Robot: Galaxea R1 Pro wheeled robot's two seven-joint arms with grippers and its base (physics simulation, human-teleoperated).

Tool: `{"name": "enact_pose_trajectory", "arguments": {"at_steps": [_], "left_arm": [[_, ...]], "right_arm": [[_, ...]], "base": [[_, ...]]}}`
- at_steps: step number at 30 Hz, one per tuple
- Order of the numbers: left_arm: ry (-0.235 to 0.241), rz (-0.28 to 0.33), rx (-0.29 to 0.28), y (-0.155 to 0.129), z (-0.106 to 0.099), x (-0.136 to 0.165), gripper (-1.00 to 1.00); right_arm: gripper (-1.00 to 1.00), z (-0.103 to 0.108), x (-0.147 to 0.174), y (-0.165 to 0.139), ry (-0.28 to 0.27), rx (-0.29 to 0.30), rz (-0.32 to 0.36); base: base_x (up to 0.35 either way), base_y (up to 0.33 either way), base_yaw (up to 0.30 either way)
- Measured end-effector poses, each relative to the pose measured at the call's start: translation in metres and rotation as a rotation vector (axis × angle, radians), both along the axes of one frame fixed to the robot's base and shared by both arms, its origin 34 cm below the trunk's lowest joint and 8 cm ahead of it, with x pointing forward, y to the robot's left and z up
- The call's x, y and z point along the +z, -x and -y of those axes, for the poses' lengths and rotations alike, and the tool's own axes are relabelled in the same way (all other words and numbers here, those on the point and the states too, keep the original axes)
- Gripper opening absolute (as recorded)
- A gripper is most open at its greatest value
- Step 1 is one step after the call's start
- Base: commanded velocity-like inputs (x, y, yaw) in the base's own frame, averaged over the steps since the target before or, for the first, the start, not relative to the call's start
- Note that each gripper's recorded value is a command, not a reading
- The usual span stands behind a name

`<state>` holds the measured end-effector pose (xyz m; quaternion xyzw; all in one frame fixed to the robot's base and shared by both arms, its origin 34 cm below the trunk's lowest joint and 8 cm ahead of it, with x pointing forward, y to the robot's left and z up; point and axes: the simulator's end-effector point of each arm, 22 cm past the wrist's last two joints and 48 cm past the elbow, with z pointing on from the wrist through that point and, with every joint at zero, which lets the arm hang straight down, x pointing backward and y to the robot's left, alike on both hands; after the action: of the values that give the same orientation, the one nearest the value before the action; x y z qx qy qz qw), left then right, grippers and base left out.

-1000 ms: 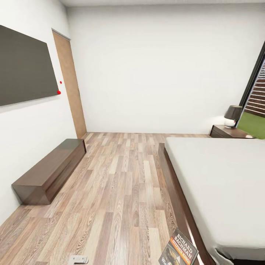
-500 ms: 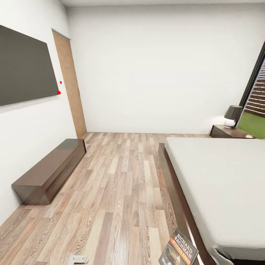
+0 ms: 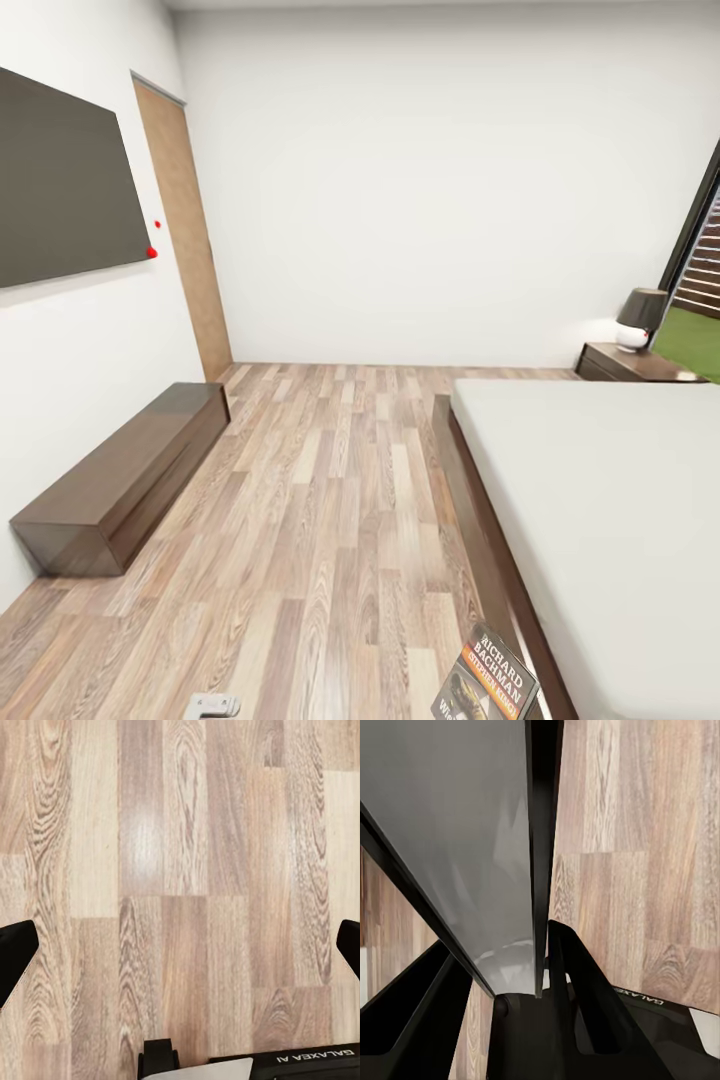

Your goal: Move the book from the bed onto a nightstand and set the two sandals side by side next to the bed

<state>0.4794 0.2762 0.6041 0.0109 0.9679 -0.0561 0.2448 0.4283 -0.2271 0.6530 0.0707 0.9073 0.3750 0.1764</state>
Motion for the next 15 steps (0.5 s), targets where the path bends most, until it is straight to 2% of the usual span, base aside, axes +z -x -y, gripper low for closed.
{"name": "enact_pose_trajectory", "arguments": {"at_steps": [15], "left_arm": [[0.0,0.0,0.0,0.0,0.0003,0.0,1.0]], "right_arm": [[-1.0,0.0002,-0.0005,0.0004,0.002,0.002,-0.001]], "base": [[0.328,0.0,0.0]]}}
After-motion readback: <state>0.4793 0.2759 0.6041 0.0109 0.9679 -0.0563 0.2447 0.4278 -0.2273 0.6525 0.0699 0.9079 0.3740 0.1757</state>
